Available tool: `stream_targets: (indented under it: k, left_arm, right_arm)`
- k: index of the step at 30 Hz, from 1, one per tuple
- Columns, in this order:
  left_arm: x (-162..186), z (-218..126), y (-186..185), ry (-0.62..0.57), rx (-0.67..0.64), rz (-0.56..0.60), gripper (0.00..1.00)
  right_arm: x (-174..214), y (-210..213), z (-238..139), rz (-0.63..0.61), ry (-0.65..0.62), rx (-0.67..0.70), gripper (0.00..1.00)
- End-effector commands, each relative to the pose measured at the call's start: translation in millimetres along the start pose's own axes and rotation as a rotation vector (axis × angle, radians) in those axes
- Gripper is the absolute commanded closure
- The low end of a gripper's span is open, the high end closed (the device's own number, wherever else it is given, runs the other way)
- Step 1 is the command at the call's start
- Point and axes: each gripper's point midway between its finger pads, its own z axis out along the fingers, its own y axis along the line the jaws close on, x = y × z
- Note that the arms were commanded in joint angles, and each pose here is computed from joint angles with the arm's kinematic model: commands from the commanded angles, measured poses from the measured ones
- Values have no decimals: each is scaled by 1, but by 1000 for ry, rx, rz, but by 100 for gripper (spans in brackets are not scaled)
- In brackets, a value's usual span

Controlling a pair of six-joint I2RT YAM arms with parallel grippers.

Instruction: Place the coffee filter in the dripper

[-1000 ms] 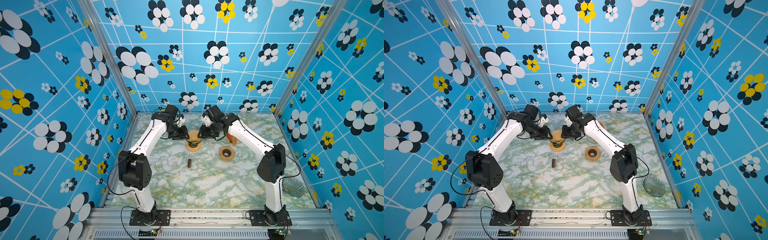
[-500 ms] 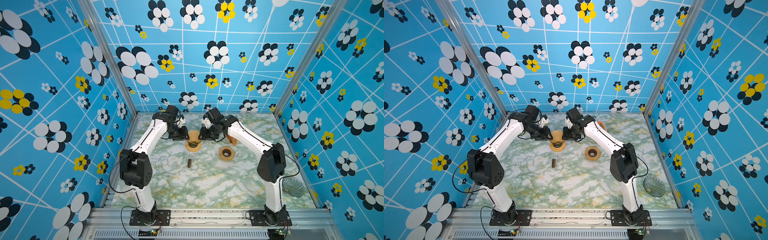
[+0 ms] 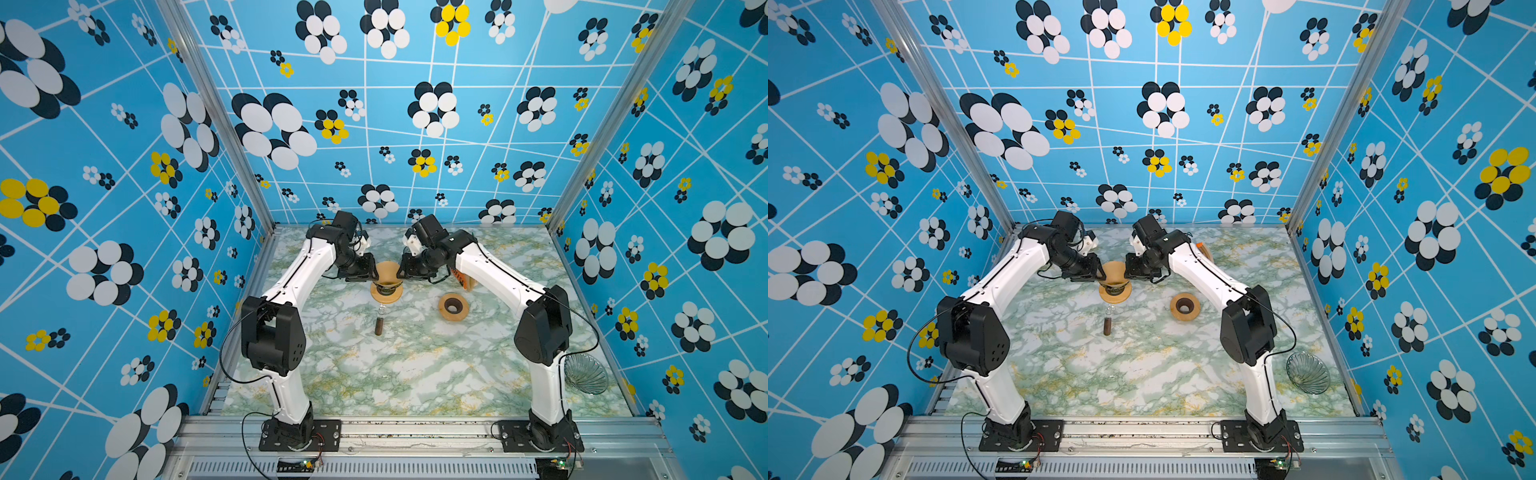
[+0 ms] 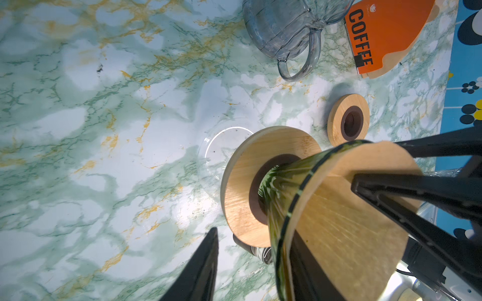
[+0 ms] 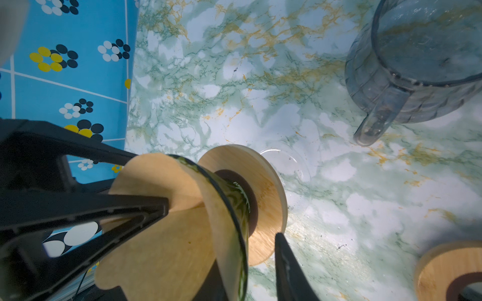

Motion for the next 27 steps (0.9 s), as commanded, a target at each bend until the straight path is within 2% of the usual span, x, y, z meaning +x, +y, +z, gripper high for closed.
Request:
stream_targets:
  k: [1, 17, 22, 27]
  left_arm:
    - [6, 6, 9, 37, -24, -24, 58]
    - [5, 13, 13, 50, -10, -47, 67]
    - [4, 12, 11, 49, -3, -44, 67]
    - [5, 13, 11, 53, -3, -39, 64]
  right_arm:
    - [-1, 1, -2, 13, -1, -14, 75]
    - [-4, 6, 1, -29, 23, 52, 82]
    - [-2, 2, 3, -29, 32, 70, 81]
    - [1, 1, 3, -31, 32, 70, 75]
